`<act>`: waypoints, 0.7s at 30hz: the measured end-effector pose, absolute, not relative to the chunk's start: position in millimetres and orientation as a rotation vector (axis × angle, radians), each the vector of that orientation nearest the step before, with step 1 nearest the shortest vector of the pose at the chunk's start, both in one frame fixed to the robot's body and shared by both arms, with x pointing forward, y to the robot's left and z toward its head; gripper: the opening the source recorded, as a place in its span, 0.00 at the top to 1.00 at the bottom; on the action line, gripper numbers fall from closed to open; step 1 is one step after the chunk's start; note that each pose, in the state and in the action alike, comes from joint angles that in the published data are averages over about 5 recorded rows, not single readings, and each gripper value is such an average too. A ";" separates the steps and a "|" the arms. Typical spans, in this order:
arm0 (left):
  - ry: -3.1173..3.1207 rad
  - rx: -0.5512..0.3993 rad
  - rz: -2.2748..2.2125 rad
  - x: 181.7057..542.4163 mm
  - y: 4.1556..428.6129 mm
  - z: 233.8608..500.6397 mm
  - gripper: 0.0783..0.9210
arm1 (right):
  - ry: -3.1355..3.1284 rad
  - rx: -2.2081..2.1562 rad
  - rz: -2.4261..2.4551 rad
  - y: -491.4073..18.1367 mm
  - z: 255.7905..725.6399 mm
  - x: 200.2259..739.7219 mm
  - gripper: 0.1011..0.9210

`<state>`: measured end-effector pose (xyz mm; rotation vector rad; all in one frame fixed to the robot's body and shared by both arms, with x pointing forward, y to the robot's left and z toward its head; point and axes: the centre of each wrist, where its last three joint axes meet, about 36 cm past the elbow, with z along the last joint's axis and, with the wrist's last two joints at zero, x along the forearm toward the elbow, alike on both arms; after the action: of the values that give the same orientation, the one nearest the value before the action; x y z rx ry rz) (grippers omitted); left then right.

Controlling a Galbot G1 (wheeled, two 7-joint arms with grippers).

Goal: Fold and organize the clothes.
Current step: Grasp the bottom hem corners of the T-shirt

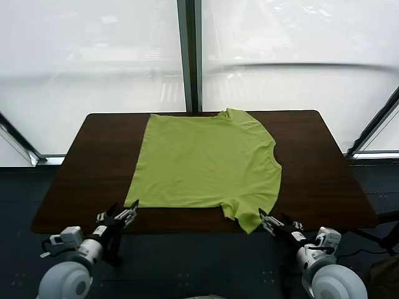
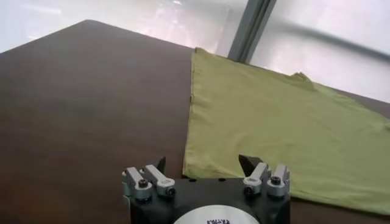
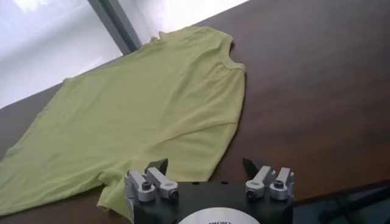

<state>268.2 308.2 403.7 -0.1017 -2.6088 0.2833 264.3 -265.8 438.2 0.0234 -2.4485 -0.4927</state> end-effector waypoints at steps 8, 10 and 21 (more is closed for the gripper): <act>-2.607 -0.096 0.283 268.8 307.4 401.7 0.11 | -2.444 0.021 -0.494 -265.2 435.8 266.3 0.77; -2.605 -0.094 0.281 268.4 306.8 400.7 0.24 | -2.440 0.024 -0.494 -264.4 435.4 265.9 0.84; -2.586 -0.086 0.273 263.2 306.3 396.3 0.87 | -2.418 0.030 -0.485 -264.4 432.7 261.6 0.95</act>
<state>263.2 306.3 396.3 -0.0864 -2.5857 0.2728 261.6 -264.4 432.7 0.0303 -2.4180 -0.4850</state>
